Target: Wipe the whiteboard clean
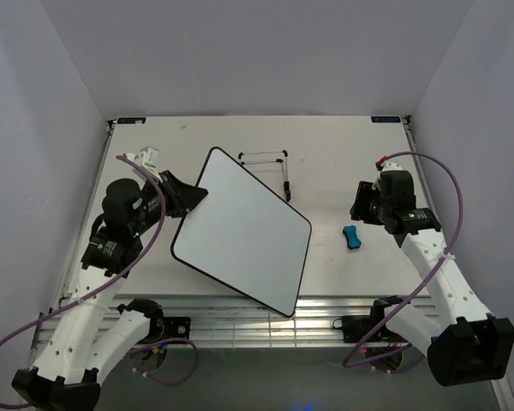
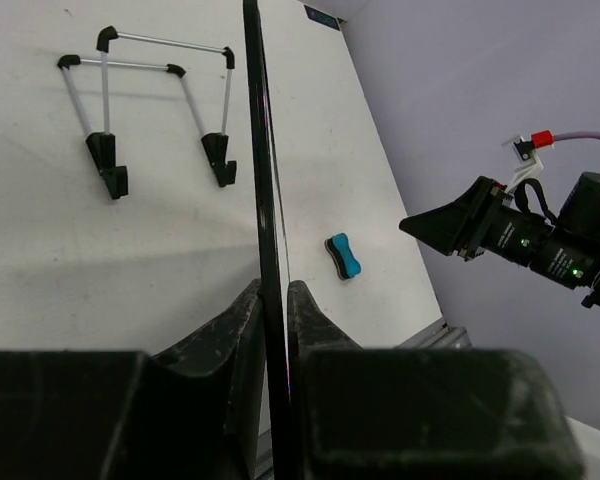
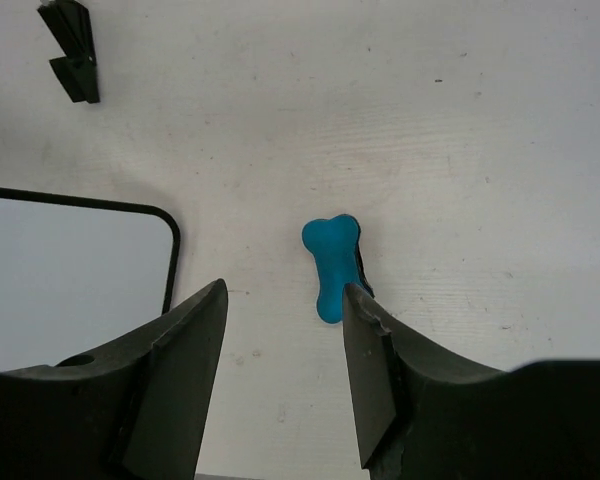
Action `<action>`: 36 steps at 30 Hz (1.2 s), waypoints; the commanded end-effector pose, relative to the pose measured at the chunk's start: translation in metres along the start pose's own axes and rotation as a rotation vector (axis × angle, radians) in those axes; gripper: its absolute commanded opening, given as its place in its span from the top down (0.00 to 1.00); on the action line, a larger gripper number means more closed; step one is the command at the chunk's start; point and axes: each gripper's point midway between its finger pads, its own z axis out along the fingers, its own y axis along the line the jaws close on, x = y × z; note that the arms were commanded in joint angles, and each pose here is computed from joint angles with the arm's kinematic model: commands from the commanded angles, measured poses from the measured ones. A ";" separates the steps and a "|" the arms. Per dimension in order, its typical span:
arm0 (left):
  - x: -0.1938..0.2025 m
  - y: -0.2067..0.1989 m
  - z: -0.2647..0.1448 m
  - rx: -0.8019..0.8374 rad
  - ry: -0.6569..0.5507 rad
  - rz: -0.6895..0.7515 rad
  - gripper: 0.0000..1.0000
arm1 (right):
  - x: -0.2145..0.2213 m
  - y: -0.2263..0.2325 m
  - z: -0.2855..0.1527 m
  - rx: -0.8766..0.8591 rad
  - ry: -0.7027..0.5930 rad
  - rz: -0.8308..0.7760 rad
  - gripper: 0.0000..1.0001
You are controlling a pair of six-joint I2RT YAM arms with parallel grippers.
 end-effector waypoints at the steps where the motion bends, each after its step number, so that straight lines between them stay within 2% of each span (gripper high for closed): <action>1: -0.047 -0.050 0.002 0.172 -0.112 0.005 1.00 | -0.014 0.006 -0.021 -0.035 -0.049 -0.005 0.44; 5: -0.060 -0.063 0.022 0.225 -0.091 -0.029 1.00 | -0.020 0.012 -0.036 -0.071 -0.103 -0.012 0.44; 10: -0.069 -0.073 0.041 0.255 -0.047 -0.013 1.00 | -0.013 0.017 -0.036 -0.108 -0.091 -0.026 0.44; 23: -0.116 -0.093 0.068 0.256 -0.058 -0.023 1.00 | -0.016 0.022 -0.043 -0.143 -0.122 -0.026 0.43; 28: -0.141 -0.112 0.077 0.360 -0.117 -0.030 1.00 | -0.016 0.023 -0.042 -0.147 -0.127 -0.018 0.43; 36: -0.149 -0.126 0.104 0.502 -0.103 -0.057 1.00 | -0.017 0.021 -0.046 -0.137 -0.143 -0.023 0.43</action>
